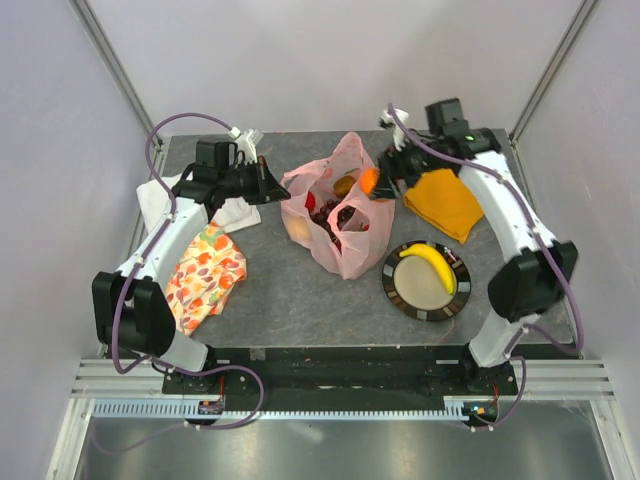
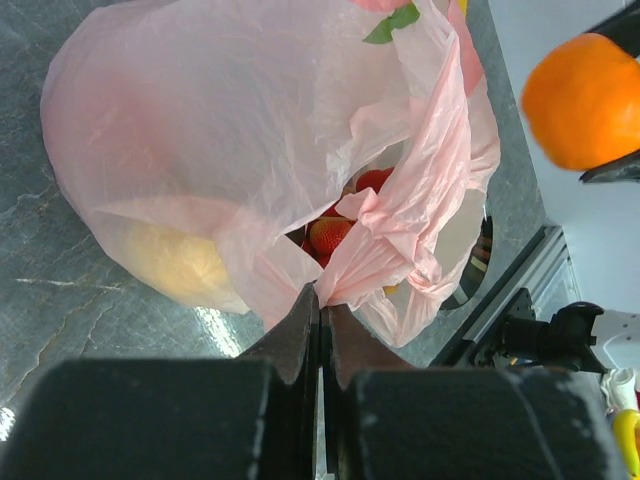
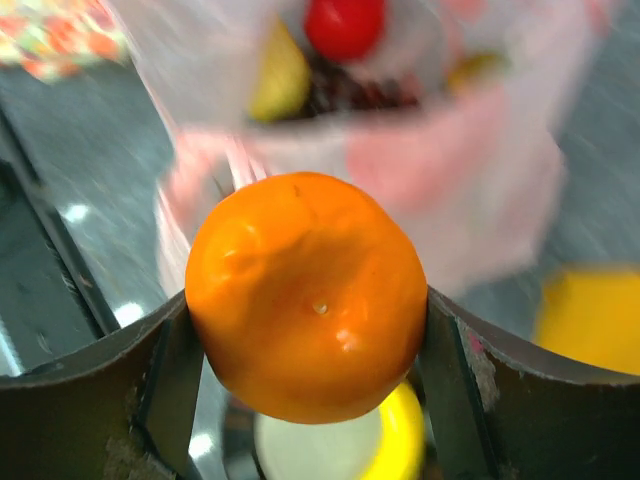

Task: Take the fake fruits out of the plastic bag

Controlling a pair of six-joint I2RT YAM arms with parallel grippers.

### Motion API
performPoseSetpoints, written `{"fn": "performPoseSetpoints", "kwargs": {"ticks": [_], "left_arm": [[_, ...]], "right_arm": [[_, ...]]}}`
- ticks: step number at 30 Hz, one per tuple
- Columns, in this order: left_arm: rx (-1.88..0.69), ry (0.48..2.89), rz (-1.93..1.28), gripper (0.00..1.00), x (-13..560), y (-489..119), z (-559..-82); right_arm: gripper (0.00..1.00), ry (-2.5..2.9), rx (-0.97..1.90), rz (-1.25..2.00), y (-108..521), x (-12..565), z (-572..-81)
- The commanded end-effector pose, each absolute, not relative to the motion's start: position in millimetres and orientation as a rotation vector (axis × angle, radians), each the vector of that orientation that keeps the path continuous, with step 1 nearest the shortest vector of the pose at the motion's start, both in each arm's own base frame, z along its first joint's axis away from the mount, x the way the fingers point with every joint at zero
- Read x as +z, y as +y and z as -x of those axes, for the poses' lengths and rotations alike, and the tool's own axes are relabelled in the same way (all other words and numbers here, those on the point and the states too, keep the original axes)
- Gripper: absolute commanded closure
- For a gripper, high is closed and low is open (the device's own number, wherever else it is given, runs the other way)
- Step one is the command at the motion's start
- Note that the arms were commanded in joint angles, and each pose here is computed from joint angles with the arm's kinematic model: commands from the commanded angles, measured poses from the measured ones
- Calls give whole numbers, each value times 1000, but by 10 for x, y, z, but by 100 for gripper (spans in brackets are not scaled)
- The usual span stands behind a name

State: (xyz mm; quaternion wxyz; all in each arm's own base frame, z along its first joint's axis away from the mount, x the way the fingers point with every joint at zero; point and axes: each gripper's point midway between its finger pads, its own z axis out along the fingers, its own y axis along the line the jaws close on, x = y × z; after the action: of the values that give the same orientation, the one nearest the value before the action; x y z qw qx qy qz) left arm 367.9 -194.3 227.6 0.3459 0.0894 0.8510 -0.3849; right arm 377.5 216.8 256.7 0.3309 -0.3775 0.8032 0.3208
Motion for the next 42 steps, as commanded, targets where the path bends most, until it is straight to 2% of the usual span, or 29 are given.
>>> {"fn": "performPoseSetpoints", "kwargs": {"ticks": [1, 2, 4, 7, 10, 20, 24, 27, 28, 29, 38, 42], "left_arm": [[-1034, 2112, -258, 98, 2625, -2002, -3695], [-1035, 2113, -254, 98, 2621, -1998, -3697], [-1036, 2103, -257, 98, 2658, -2000, -3696], [-1035, 2102, -255, 98, 2667, -1997, -3691], [-1030, 2100, -256, 98, 2669, -1990, -3681], [-990, 2109, -263, 98, 2617, -1906, -3591], [-979, 2120, -255, 98, 2561, -1868, -3564], [-979, 2127, -250, 98, 2529, -1855, -3556], [-979, 2128, -248, 98, 2530, -1855, -3556], [-979, 2128, -246, 98, 2526, -1851, -3563], [-1012, 2125, -245, 98, 2539, -1901, -3638], [-1024, 2134, -241, 98, 2517, -1913, -3638]], "right_arm": [[54, 2055, 488, 1247, 1373, 2598, -3104], [54, 2134, 494, 1292, 1274, 2224, -2901], [54, 2106, 408, 1369, 1138, 2088, -2713], [54, 2194, 389, 1451, 976, 1587, -2435], [54, 2223, 388, 1459, 941, 1375, -2377], [49, 2245, 415, 1452, 1158, 796, -2733], [42, 2229, 419, 1494, 1241, 757, -2719], [29, 2238, 412, 1523, 1269, 707, -2675], [8, 2245, 413, 1515, 1269, 706, -2677], [2, 2249, 405, 1510, 1266, 713, -2681], [2, 2156, 289, 1368, 1243, 1302, -2825], [2, 2095, 324, 1221, 1390, 1788, -3010]]}}
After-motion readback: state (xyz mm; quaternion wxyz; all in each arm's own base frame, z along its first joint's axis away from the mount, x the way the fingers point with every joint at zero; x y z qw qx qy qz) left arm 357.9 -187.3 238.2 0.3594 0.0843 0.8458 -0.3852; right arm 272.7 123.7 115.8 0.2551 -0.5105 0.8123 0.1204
